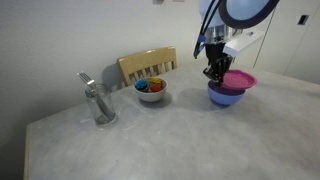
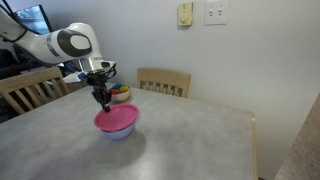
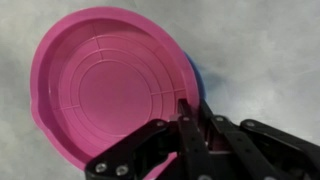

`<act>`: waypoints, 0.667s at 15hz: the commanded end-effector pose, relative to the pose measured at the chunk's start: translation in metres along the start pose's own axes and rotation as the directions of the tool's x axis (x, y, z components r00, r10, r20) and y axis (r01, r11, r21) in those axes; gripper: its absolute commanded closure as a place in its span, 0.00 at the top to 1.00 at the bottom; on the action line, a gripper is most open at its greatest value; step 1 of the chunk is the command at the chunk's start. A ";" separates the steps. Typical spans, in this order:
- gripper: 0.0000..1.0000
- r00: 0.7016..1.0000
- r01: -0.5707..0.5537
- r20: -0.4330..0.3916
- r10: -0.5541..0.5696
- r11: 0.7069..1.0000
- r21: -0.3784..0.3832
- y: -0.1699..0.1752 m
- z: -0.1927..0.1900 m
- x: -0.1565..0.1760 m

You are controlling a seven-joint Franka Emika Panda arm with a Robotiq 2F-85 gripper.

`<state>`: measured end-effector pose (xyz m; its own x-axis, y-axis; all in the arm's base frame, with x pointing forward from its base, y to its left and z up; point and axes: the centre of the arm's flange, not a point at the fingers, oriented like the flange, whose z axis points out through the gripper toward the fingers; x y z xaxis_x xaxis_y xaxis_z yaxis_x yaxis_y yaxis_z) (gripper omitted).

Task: Remove the pink lid from the blue bowl

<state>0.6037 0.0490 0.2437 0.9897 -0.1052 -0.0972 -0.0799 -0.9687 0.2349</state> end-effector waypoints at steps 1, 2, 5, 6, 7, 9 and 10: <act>0.03 1.000 -0.008 0.008 0.008 0.998 -0.058 0.016 -0.015 -0.002; 0.03 1.000 -0.010 0.010 0.011 0.998 -0.066 0.024 -0.016 -0.002; 0.03 1.000 -0.019 0.001 0.019 0.996 -0.083 0.051 -0.017 -0.001; 0.03 1.000 -0.022 -0.004 0.021 0.996 -0.089 0.062 -0.017 -0.001; 0.03 1.000 -0.022 -0.009 0.021 0.995 -0.096 0.073 -0.017 0.000; 0.03 1.000 -0.016 -0.019 0.014 0.994 -0.108 0.100 -0.017 0.002; 0.03 1.000 -0.013 -0.023 0.010 0.994 -0.113 0.113 -0.018 0.002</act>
<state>0.6073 -0.0228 0.2731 0.9877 -0.1362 -0.0765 -0.1040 -0.9387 0.3286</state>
